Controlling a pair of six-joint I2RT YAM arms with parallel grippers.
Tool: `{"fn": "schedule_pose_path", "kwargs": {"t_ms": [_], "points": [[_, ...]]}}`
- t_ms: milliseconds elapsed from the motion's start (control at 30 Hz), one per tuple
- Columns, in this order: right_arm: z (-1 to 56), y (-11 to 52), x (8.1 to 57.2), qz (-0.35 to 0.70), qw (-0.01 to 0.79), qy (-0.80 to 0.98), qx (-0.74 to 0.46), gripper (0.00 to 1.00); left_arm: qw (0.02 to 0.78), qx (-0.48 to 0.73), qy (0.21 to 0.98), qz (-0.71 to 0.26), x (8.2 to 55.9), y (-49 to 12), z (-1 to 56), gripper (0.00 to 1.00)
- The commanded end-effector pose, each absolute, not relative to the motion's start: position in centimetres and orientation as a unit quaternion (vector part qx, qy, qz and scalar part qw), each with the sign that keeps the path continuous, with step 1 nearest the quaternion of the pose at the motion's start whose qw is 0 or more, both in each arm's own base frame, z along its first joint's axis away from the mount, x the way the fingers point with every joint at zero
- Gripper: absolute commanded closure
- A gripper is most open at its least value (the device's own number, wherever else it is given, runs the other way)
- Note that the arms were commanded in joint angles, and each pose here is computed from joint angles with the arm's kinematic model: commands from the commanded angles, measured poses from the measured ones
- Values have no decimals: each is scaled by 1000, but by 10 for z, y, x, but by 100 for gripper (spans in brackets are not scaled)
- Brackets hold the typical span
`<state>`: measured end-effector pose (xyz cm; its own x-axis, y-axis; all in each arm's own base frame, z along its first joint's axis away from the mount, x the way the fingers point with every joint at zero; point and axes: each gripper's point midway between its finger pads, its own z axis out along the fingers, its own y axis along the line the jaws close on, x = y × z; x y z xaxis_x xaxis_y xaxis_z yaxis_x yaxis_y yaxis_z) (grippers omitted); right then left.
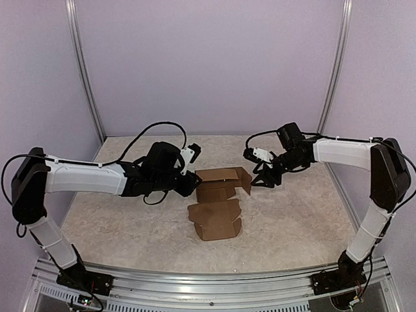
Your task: Fold the paper box
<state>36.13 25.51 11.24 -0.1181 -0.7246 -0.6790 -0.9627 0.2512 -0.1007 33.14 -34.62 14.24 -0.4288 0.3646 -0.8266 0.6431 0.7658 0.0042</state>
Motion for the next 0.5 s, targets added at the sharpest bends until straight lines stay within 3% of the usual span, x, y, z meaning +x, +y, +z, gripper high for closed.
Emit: {"fn": "schedule_pose_path", "kwargs": {"t_ms": [0, 167, 467], "points": [[157, 279, 350, 193, 368, 715, -563, 49, 409, 284, 848, -183, 343, -345, 144, 57], [170, 291, 376, 185, 398, 733, -520, 77, 381, 182, 878, -226, 366, -339, 143, 57], [118, 315, 389, 149, 353, 753, -535, 85, 317, 144, 903, -250, 356, -343, 112, 58]]}}
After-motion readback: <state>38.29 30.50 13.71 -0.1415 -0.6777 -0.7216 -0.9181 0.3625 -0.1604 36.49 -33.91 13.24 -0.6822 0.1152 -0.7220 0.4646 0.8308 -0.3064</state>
